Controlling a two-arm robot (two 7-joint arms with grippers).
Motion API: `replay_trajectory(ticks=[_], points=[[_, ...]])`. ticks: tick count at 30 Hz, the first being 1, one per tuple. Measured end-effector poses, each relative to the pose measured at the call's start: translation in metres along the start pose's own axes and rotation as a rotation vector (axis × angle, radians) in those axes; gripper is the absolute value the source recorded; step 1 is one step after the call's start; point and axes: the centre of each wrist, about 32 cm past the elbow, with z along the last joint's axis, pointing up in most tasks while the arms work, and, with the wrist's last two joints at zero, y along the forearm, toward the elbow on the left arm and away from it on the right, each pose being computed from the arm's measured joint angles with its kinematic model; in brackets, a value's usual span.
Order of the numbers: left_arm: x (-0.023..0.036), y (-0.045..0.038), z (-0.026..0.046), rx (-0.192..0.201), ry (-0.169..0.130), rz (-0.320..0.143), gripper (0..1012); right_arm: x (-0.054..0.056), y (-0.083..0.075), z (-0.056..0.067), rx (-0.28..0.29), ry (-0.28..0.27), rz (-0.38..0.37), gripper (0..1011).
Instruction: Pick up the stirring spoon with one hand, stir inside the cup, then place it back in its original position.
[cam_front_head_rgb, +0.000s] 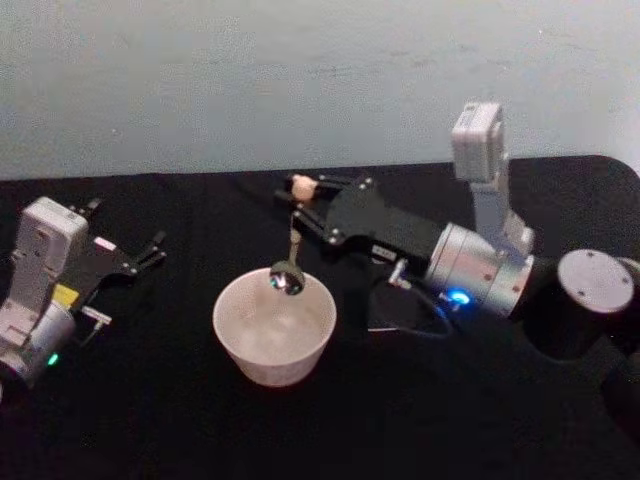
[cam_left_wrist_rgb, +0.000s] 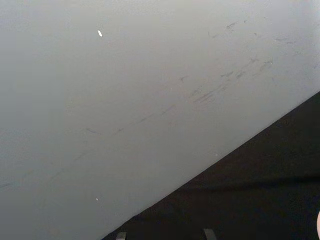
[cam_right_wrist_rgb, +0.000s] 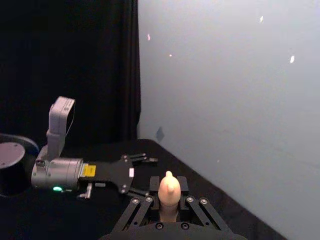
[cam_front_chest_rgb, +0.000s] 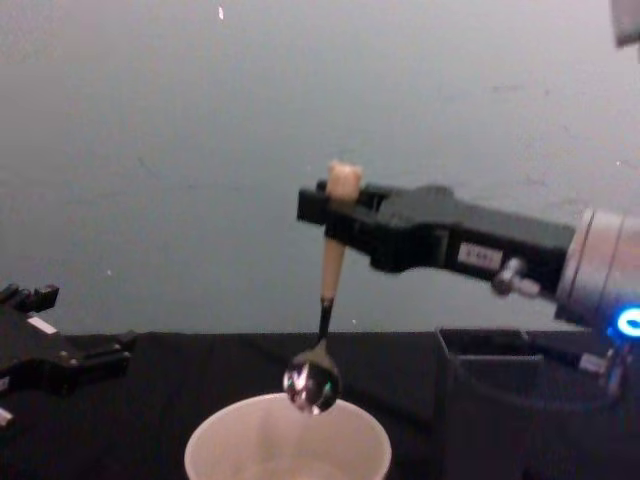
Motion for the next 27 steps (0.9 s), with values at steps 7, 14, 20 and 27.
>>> replay_trajectory(ticks=[7, 14, 20, 27], points=[[0.0000, 0.0000, 0.0000, 0.000, 0.000, 0.000, 1001, 0.000, 0.005, -0.026, 0.007, 0.007, 0.015, 210], [0.0000, 0.0000, 0.0000, 0.000, 0.000, 0.000, 1001, -0.001, 0.012, -0.048, 0.002, -0.012, 0.030, 210], [0.0000, 0.0000, 0.0000, 0.000, 0.000, 0.000, 1001, -0.002, 0.018, -0.062, -0.012, -0.033, 0.030, 209], [0.0000, 0.0000, 0.0000, 0.000, 0.000, 0.000, 1001, -0.002, 0.022, -0.069, -0.031, -0.038, 0.029, 209]])
